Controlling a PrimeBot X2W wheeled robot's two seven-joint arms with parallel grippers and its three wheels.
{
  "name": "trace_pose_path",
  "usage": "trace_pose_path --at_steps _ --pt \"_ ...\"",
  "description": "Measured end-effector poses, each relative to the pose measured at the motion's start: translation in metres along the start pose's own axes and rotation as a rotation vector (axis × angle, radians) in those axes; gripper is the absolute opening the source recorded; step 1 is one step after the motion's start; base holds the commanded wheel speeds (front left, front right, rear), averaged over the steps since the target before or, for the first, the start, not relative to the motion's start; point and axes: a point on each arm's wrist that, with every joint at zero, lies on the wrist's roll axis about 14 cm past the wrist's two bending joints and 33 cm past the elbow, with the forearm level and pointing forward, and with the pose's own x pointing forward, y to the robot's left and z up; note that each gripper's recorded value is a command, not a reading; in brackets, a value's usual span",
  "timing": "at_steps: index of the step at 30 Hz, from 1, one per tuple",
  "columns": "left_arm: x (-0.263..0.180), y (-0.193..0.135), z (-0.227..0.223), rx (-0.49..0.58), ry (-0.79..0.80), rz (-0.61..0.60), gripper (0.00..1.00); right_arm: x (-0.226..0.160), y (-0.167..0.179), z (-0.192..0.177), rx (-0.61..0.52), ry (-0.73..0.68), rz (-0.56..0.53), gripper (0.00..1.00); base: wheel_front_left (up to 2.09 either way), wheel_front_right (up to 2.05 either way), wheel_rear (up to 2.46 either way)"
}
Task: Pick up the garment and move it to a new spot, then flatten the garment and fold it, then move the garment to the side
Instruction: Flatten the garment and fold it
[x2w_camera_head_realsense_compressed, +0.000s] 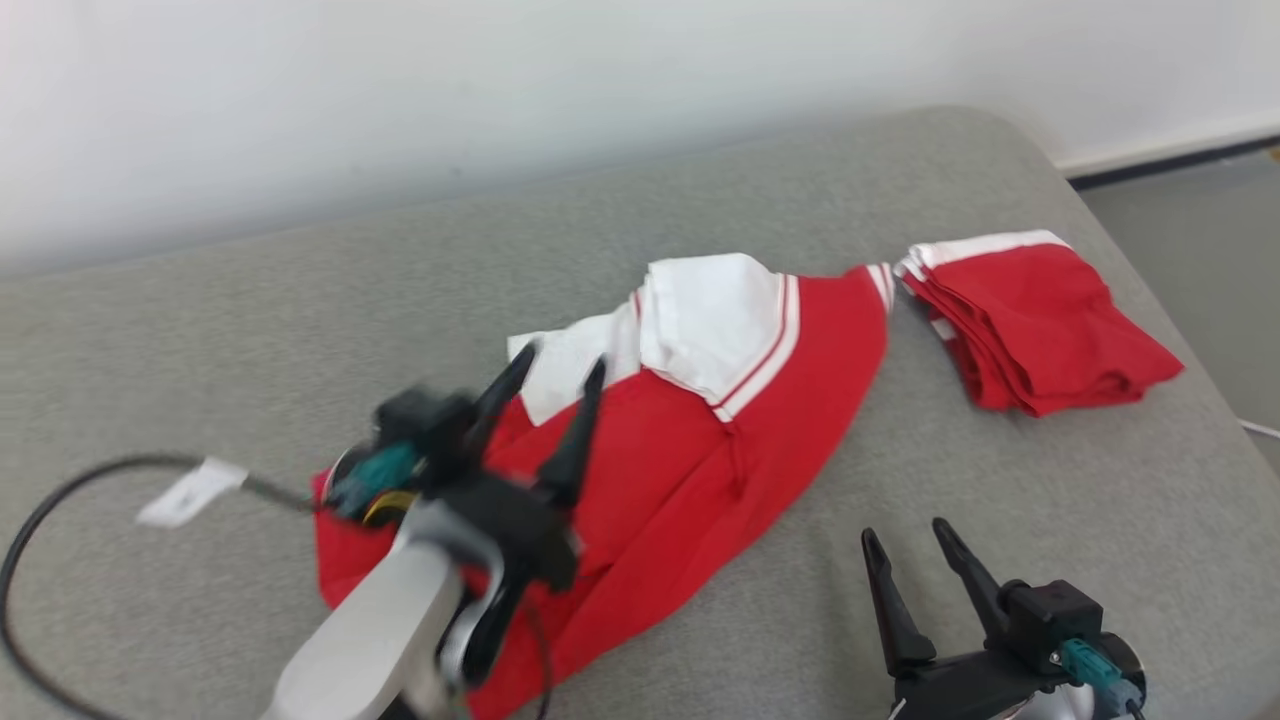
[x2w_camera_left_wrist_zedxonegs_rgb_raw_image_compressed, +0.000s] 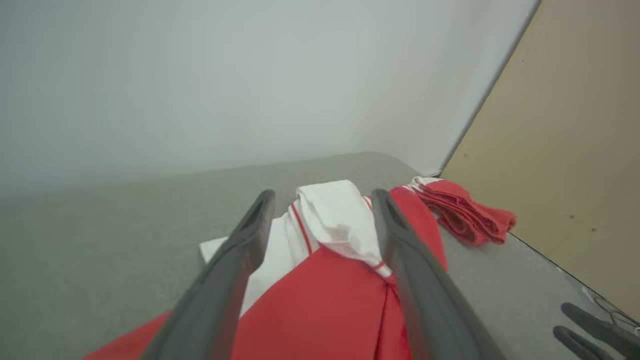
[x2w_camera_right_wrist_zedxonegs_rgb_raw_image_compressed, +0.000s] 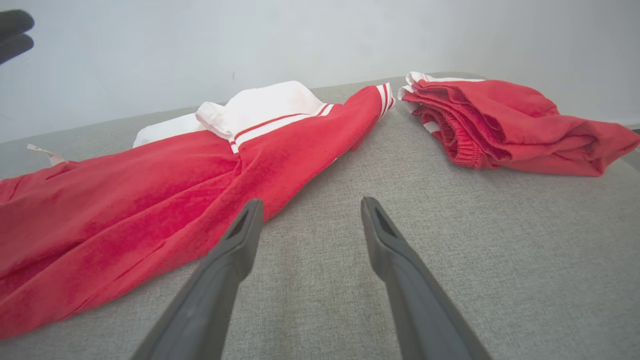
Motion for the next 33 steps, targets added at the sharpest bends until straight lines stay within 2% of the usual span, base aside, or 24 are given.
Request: trace_pose_path --at_steps 7,10,14,22,25,30,31,32,33 --pt "-0.079 0.101 -0.026 0.005 0.092 0.404 1.00 0.010 0.018 0.008 -0.017 -0.015 0.061 1.00 0.00 0.00 0.00" --pt "-0.103 0.130 -0.037 -0.033 0.167 0.541 1.00 0.013 0.027 0.008 -0.020 -0.012 0.089 1.00 0.00 0.00 0.00" --pt "-0.113 0.145 -0.052 -0.095 0.265 0.604 1.00 0.016 0.032 0.008 -0.023 -0.009 0.104 1.00 0.00 0.00 0.00" --pt "-0.103 0.172 -0.064 -0.128 0.413 0.668 1.00 0.016 0.019 0.007 -0.024 0.002 0.062 1.00 0.00 0.00 0.00" --pt "-0.099 0.175 -0.077 -0.152 0.485 0.671 1.00 0.015 0.012 0.004 -0.024 0.010 0.041 1.00 0.00 0.00 0.00" --pt "-0.091 0.166 -0.098 -0.271 0.585 0.648 1.00 0.012 -0.001 0.001 -0.023 0.017 0.000 1.00 0.00 0.00 0.00" --pt "-0.090 0.164 -0.099 -0.278 0.601 0.637 0.77 0.012 -0.002 0.001 -0.023 0.018 -0.003 1.00 0.00 0.00 0.00" --pt "-0.088 0.163 -0.098 -0.287 0.604 0.630 0.10 0.012 -0.002 0.000 -0.022 0.019 -0.004 1.00 0.00 0.00 0.00" --pt "-0.088 0.161 -0.098 -0.296 0.605 0.615 0.00 0.013 -0.002 0.000 -0.022 0.020 -0.002 1.00 0.00 0.00 0.00"
